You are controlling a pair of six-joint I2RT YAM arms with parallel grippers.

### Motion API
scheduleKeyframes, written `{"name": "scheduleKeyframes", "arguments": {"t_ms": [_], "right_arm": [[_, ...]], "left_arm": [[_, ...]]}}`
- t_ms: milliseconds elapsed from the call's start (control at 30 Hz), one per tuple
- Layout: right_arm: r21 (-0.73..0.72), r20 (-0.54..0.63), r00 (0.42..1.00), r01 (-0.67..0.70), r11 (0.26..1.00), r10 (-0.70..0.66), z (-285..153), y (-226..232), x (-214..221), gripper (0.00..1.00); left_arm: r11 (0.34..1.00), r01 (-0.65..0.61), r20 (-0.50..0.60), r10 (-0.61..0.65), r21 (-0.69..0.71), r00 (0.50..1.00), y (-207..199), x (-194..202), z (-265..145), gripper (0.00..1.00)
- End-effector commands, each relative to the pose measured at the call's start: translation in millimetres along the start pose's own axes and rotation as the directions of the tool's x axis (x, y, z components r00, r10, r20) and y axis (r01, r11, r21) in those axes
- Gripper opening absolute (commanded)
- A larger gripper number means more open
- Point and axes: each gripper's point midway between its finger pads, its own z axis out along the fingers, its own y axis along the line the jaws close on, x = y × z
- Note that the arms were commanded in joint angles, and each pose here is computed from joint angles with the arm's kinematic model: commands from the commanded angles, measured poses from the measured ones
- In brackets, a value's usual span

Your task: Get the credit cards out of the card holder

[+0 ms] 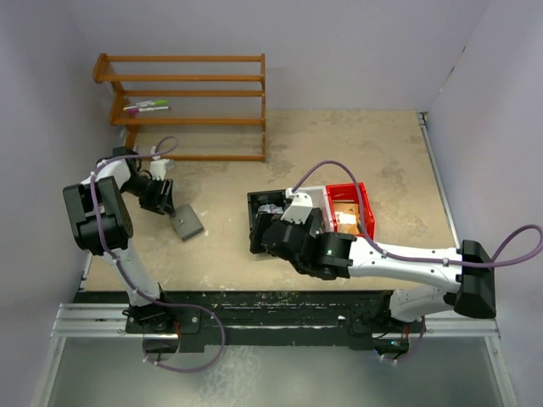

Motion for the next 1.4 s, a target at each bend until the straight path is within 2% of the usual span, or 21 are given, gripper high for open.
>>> {"name": "scheduleKeyframes", "arguments": {"t_ms": [0, 100, 300, 500, 667, 867, 1067, 1133, 1267, 1367], "right_arm": [[-0.009, 0.039, 0.999, -0.025, 1.0, 0.025, -3, 4, -9, 0.96], [-0.012, 0.038, 0.999, -0.023, 1.0, 0.023, -3, 5, -9, 0.96], [-0.008, 0.035, 0.999, -0.019, 1.0, 0.02, -1, 5, -7, 0.95], [-0.005, 0.031, 0.999, -0.019, 1.0, 0.019, 0, 6, -6, 0.95], [-0.02, -0.005, 1.0, -0.009, 1.0, 0.009, 0, 9, 1, 0.95], [-0.208, -0.025, 0.999, 0.04, 0.977, -0.046, -7, 46, 0, 0.98], [-0.48, -0.007, 0.993, 0.099, 0.871, -0.117, -26, 90, -16, 0.99], [-0.554, -0.022, 0.99, 0.107, 0.826, -0.142, -24, 88, -16, 0.99], [-0.708, -0.01, 0.989, 0.099, 0.699, -0.15, -30, 89, -40, 0.99], [-0.781, 0.038, 0.981, 0.147, 0.608, -0.188, -38, 92, -54, 1.0]], "left_arm": [[0.997, 0.023, 0.025, -0.025, 0.077, 0.999, -8, -9, 4, 0.47], [0.995, 0.024, 0.045, -0.028, 0.097, 0.999, -12, -15, 1, 0.37], [0.992, 0.023, 0.059, -0.03, 0.123, 0.998, -23, -17, -7, 0.27], [0.988, 0.013, 0.098, -0.028, 0.155, 0.995, -37, -27, -24, 0.01], [0.976, -0.011, 0.136, -0.019, 0.216, 0.991, -59, -33, -40, 0.0], [0.95, -0.078, 0.176, 0.025, 0.301, 0.984, -97, -41, -62, 0.0], [0.897, -0.211, 0.24, 0.123, 0.389, 0.963, -158, -51, -96, 0.0], [0.878, -0.283, 0.282, 0.179, 0.387, 0.942, -182, -55, -114, 0.0], [0.827, -0.41, 0.359, 0.276, 0.384, 0.892, -229, -56, -146, 0.0], [0.793, -0.471, 0.395, 0.319, 0.387, 0.862, -259, -53, -166, 0.0]]}}
